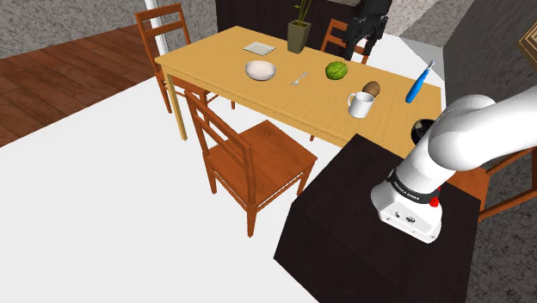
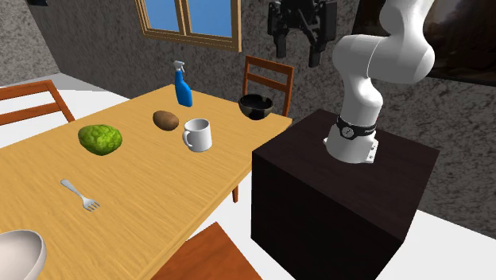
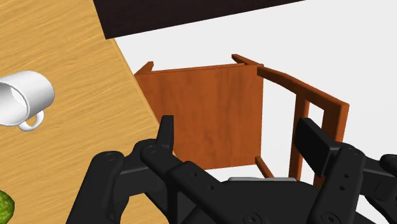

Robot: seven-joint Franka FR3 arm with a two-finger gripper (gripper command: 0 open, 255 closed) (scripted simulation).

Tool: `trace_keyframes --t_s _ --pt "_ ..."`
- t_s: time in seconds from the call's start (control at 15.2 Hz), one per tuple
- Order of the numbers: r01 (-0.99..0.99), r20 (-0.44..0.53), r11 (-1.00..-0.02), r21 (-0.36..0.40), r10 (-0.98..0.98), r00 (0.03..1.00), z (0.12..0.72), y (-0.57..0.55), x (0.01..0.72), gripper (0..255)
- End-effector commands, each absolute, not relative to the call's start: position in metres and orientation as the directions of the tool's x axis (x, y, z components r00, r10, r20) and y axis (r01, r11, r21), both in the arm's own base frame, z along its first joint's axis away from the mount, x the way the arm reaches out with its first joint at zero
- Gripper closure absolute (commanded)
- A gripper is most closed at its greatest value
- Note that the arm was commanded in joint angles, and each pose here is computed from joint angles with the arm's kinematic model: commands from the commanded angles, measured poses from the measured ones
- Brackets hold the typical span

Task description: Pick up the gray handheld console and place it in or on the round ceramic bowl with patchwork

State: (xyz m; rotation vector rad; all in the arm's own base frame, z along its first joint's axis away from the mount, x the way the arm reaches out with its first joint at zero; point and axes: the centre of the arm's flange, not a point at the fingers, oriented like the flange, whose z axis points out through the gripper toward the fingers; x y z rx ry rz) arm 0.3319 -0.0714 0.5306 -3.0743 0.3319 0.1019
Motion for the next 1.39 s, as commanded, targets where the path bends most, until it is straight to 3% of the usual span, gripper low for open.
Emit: trace_keyframes --t_s 0.0,1.32 --pt "-0.225 -0.07 -0.974 -0.036 -0.222 0.973 0.515 -0.092 0.345 0" --pt "-0.326 -0.085 -0.945 0.005 -0.325 0.942 0.386 -0.292 0.455 0"
